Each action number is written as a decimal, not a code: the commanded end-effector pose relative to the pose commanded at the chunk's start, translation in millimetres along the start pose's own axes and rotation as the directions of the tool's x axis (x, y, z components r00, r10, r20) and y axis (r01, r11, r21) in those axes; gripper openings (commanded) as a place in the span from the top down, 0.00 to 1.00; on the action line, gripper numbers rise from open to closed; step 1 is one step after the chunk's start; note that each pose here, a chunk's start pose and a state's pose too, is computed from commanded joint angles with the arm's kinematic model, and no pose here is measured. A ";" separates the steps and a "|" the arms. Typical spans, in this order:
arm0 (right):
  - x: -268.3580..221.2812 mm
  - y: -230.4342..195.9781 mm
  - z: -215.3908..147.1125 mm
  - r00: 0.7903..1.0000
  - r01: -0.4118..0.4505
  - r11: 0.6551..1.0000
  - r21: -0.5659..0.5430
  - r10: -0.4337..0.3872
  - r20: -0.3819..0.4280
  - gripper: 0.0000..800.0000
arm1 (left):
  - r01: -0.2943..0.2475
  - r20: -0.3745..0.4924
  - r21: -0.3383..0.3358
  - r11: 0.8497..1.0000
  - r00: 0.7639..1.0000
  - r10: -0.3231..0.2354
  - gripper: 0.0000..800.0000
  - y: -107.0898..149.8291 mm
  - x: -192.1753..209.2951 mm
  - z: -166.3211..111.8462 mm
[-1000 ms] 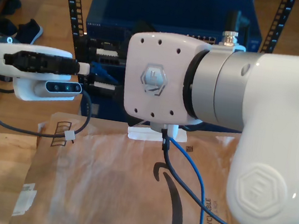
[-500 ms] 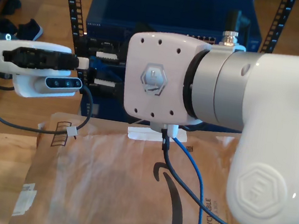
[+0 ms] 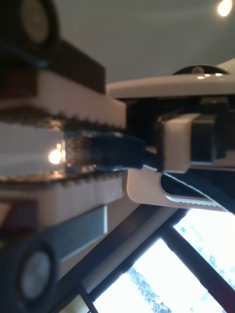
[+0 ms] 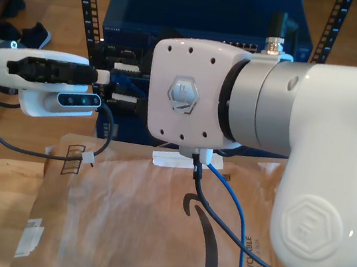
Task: Grab the cable and plug it in
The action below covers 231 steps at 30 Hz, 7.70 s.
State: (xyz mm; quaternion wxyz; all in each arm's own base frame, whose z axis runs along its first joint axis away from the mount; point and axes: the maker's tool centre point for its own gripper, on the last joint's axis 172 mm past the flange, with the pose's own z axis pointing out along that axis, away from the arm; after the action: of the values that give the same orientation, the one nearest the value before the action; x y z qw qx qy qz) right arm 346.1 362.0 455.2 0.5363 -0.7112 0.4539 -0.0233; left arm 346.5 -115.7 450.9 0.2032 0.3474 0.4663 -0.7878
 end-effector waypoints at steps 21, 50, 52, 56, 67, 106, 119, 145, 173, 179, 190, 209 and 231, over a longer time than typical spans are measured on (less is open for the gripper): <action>12.9 -9.6 4.6 0.997 -0.068 0.997 0.030 0.069 -0.028 1.00 | -0.042 0.006 -0.138 0.990 0.999 0.044 0.00 3.8 -9.9 -23.1; 232.8 4.2 -86.0 0.676 0.530 0.775 0.343 -0.143 -0.723 1.00 | -0.127 -0.650 -0.479 0.869 0.716 -0.254 0.00 -134.8 273.3 -165.6; 228.7 10.6 -82.6 0.606 0.596 0.743 0.305 -0.168 -0.777 1.00 | -0.136 -0.662 -0.489 0.862 0.702 -0.264 0.00 -144.3 286.5 -176.8; 219.0 15.2 -68.2 0.503 0.675 0.689 0.266 -0.165 -0.849 1.00 | -0.143 -0.702 -0.511 0.848 0.639 -0.315 0.00 -158.9 326.4 -201.7; 240.7 32.7 -63.2 0.401 0.612 0.762 0.211 -0.069 -0.914 1.00 | -0.322 -0.825 -0.442 0.837 0.512 -0.239 0.00 -178.9 433.5 -201.0; 260.5 33.4 5.5 0.359 0.537 0.814 0.220 0.015 -0.933 1.00 | -0.582 -0.894 -0.439 0.684 0.361 -0.266 0.00 -121.3 578.3 -206.0; 246.4 34.4 24.8 0.376 0.545 0.818 0.183 -0.044 -0.925 1.00 | -0.582 -0.894 -0.439 0.684 0.362 -0.265 0.00 -120.7 578.5 -205.5; 236.3 49.5 41.2 0.449 0.500 0.864 0.056 -0.203 -0.870 1.00 | -0.582 -0.894 -0.439 0.684 0.361 -0.266 0.00 -121.3 578.3 -206.0; 306.1 15.8 8.5 0.476 0.382 0.881 0.278 0.070 -0.876 1.00 | -0.582 -0.894 -0.439 0.684 0.361 -0.266 0.00 -121.3 578.3 -206.0; 328.0 -8.4 -1.4 0.481 0.416 0.856 0.305 0.077 -0.873 1.00 | -0.582 -0.894 -0.439 0.684 0.361 -0.266 0.00 -121.3 578.3 -206.0; 332.4 -40.5 11.5 0.571 0.387 0.832 0.397 0.122 -0.812 1.00 | -0.582 -0.894 -0.439 0.684 0.361 -0.266 0.00 -121.3 578.3 -206.0; 384.0 -42.5 63.4 0.586 0.441 0.756 0.483 0.166 -0.794 1.00 | -0.582 -0.894 -0.439 0.684 0.361 -0.266 0.00 -121.3 578.3 -206.0; 410.6 -46.9 82.4 0.580 0.483 0.737 0.474 0.137 -0.803 1.00 | -0.582 -0.894 -0.439 0.684 0.361 -0.266 0.00 -121.3 578.3 -206.0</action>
State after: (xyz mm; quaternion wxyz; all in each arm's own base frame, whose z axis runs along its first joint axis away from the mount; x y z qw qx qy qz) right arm 659.0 148.4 270.8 0.4806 -0.4332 0.5273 -0.5506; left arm -48.9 125.6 30.1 0.1079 0.6637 0.7172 -0.1829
